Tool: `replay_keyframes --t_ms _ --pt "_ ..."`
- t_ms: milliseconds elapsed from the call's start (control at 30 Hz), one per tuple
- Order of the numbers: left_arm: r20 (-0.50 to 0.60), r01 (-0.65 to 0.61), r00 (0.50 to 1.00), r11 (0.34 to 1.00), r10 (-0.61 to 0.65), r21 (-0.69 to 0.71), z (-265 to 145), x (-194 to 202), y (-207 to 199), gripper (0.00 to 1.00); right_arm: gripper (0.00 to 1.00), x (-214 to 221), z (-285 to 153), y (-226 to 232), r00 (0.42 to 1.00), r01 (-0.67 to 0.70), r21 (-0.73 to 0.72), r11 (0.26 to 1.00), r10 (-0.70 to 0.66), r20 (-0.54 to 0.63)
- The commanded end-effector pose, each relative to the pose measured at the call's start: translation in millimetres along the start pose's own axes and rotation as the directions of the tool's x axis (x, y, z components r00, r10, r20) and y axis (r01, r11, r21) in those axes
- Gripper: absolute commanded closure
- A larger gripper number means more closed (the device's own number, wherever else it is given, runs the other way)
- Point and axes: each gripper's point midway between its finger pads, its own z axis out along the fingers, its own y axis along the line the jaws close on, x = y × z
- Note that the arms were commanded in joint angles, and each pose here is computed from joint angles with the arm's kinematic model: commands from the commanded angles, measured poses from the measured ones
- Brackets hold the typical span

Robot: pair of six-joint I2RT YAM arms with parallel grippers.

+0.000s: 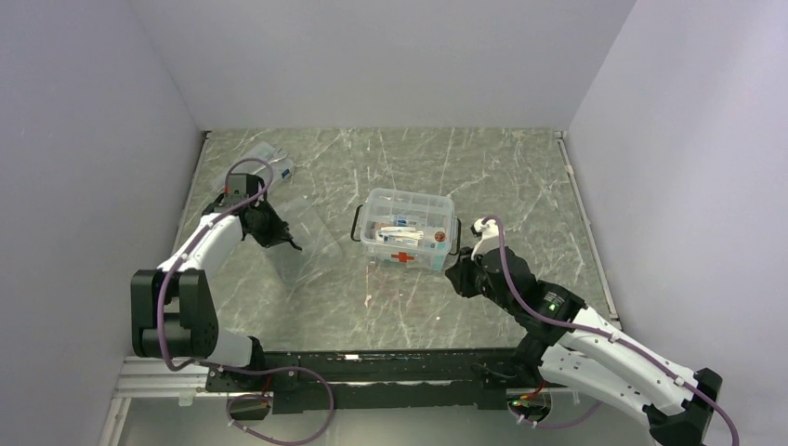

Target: Organize the medicine kit

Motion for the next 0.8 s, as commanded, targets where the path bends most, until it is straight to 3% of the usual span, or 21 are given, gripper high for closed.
replay_keyframes --t_ms 0,333,767 --pt "0.050 -0.097 0.994 0.992 0.093 0.081 -29 -10 -17 1.00 0.78 -14 -9 7 0.999 -0.012 -0.025 1.000 0.013 0.036" --pt "0.098 -0.340 0.939 0.929 0.328 0.147 -83 -21 -40 1.00 0.78 -21 -14 4 0.999 0.000 -0.008 1.000 0.000 0.049" --pt "0.257 -0.651 0.759 0.690 0.598 0.316 -158 -28 -94 1.00 0.78 -36 -24 3 0.998 0.028 0.011 1.000 -0.029 0.060"
